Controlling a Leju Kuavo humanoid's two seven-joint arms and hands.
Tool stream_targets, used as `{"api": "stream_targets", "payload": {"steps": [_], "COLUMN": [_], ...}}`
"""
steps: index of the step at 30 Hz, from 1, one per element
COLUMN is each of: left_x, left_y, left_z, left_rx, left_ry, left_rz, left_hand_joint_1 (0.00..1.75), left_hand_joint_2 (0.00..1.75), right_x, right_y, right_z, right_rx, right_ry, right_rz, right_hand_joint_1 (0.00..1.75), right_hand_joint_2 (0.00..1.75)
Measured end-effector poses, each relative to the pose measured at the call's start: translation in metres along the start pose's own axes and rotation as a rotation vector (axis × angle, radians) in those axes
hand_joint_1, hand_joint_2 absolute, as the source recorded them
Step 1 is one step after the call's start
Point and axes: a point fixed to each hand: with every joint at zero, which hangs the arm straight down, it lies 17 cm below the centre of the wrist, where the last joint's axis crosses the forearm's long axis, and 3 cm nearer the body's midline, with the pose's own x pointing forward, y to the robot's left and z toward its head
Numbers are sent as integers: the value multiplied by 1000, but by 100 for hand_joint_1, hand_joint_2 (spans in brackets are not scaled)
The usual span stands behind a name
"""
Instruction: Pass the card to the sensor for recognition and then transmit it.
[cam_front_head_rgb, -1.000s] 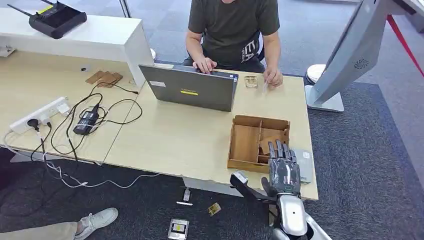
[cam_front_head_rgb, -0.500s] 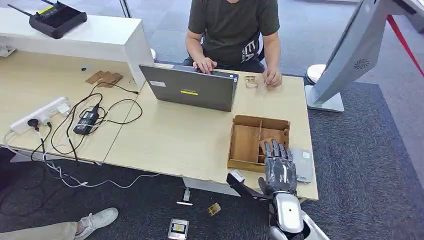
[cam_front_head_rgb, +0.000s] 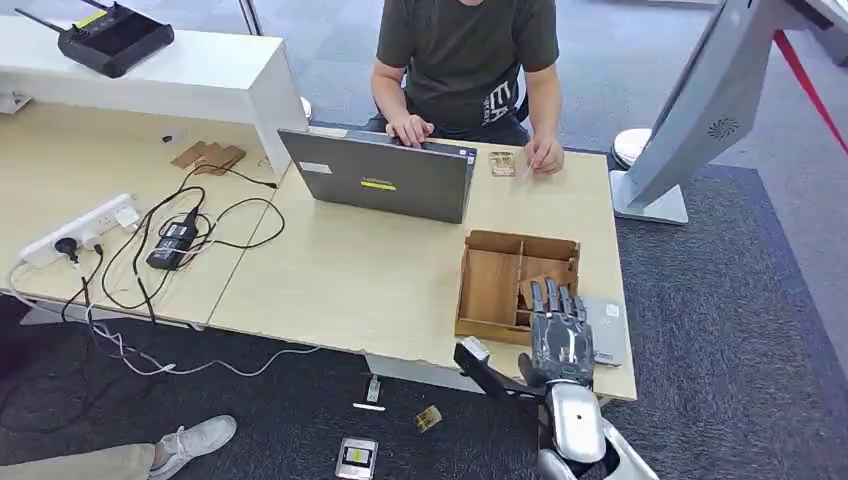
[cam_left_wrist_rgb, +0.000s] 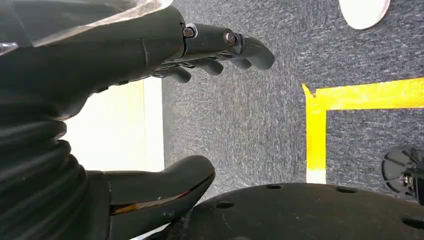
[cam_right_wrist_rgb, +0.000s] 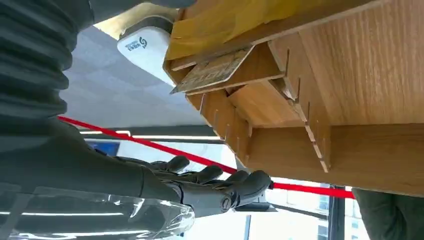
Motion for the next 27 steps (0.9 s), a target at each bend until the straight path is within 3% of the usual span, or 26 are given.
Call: {"api": "stream_targets", "payload": {"steps": [10,12,14,15,27], "left_x": [0,0,0,0,0], "left_y": [0,0,0,1,0], "left_z": [0,0,0,0,0], "left_rx": [-1,-1,-1,0,-6], "left_ry": [0,0,-1,-1,-2], "left_rz": [0,0,0,0,-1], "left_hand_joint_1": [0,0,0,0,0], "left_hand_joint_2": [175,175,175,175,175], "right_x": [-11,-13,-14,-14,-15], "right_y": [7,8,8,7,13], "right_z": [-2,-2,-2,-2,-4], "right_rx": [27,29,29,28,42], "right_ry": [33,39,44,45,64], "right_rz": [-4,-7,-12,-13,-89], "right_hand_joint_1": [0,35,124,154,157], "right_hand_joint_2": [175,175,175,175,175]}}
